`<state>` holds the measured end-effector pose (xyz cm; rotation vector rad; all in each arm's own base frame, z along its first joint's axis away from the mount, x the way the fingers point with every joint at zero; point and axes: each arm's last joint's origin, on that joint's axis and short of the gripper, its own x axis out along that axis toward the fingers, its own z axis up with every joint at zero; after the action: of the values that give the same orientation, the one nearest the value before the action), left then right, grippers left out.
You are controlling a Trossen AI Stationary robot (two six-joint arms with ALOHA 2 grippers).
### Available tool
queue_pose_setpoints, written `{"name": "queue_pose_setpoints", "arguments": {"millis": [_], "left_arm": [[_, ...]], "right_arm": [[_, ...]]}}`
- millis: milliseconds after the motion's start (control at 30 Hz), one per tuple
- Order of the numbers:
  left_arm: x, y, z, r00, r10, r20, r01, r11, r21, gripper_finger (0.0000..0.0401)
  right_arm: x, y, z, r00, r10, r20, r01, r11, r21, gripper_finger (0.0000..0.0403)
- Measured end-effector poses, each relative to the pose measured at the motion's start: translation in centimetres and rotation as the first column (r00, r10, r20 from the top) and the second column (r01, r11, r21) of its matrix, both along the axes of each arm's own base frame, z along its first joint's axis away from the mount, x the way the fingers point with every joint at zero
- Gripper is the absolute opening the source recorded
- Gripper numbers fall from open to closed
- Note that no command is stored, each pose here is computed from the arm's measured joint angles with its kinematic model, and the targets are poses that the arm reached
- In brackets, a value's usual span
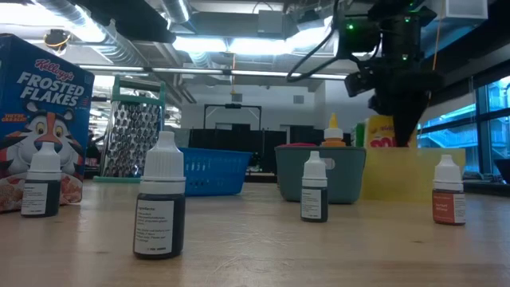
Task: Pick & Place Kitchen Items
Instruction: Put the yellow cereal box into the yellow bin
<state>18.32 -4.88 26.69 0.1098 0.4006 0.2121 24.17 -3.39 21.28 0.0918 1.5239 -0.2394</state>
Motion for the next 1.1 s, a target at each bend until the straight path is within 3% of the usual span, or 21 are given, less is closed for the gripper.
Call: {"name": "queue_pose_setpoints", "arguments": {"millis": [500,1100], "left_arm": [[0.0,0.0,-0.1,1.0,0.0,-0.006,0.0,1.0,0.002,0.0279],[-0.1,0.0,-0.2,1.0,-0.011,-0.025,0.011,1.0,-0.005,0.0279]], "right_arm": [[-0.1,0.0,0.1,1.0,-0.012,-0.007,0.012,1.0,0.001,0.0202],[1.2,-0.1,5.1,0.998,-0.034,0.062,0.033,0.999,0.009,0.0202]]}}
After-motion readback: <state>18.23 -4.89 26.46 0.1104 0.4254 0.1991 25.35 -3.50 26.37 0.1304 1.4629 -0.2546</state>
